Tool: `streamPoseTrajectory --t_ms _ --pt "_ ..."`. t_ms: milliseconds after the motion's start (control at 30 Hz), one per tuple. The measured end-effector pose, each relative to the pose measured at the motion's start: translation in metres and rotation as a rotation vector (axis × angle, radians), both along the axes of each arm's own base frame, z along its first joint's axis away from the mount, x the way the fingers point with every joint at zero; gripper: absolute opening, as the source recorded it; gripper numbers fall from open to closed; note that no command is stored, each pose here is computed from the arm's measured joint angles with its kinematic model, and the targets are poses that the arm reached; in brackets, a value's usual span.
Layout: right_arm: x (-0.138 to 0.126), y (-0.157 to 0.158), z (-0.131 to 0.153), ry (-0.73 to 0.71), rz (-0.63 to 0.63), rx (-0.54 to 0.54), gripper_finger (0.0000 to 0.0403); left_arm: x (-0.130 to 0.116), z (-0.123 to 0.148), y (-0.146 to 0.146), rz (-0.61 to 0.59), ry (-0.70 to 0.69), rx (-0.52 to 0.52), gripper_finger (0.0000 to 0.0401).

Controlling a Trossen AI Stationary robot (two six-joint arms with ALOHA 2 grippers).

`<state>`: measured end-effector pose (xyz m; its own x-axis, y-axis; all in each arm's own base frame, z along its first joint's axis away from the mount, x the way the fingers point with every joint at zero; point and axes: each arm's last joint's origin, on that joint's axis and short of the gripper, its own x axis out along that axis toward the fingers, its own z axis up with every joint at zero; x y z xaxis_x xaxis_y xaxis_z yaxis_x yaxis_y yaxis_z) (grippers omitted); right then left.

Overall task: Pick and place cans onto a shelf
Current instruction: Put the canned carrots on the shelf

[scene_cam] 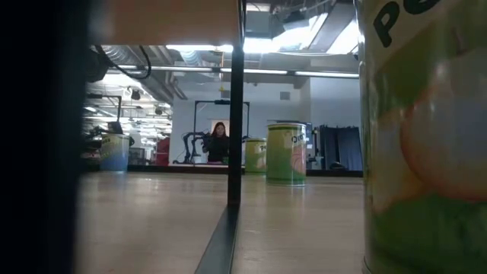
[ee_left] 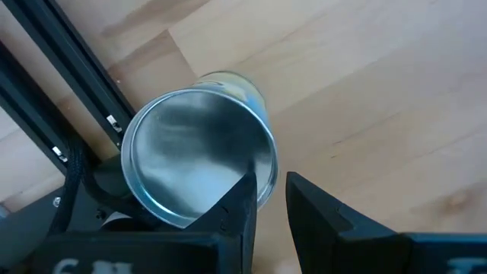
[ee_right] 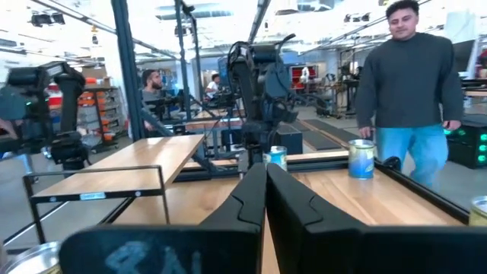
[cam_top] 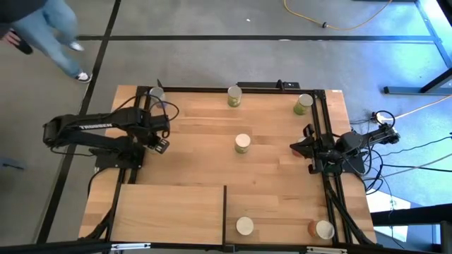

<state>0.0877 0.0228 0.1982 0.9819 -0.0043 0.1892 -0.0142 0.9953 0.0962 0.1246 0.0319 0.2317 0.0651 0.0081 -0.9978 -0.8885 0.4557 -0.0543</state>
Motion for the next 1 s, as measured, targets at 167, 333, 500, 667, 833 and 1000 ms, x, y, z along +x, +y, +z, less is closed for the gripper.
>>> streamPoseTrajectory --t_ms 167,333,500,667,833,1000 --pt "0.000 0.000 0.001 -0.005 -0.006 0.002 0.0016 0.004 -0.004 0.001 -0.039 0.041 0.000 0.0065" --pt "0.000 0.000 0.001 -0.006 -0.006 0.002 0.0016 0.008 -0.008 0.003 -0.044 0.085 0.023 0.0065" --pt "0.000 0.000 0.001 -0.006 -0.007 0.004 0.0016 0.010 -0.010 0.004 -0.045 0.107 0.017 0.0056" --pt "0.000 0.000 0.001 -0.007 -0.007 0.004 0.0016 0.011 -0.011 0.004 -0.046 0.126 0.015 0.0009" --pt "0.000 0.000 0.001 -0.008 -0.007 0.005 0.0016 0.011 -0.011 0.004 -0.046 0.132 0.022 0.0002" --pt "0.000 0.000 0.001 -0.008 -0.007 0.006 0.0016 0.012 0.002 0.005 -0.044 0.127 0.025 0.0001"
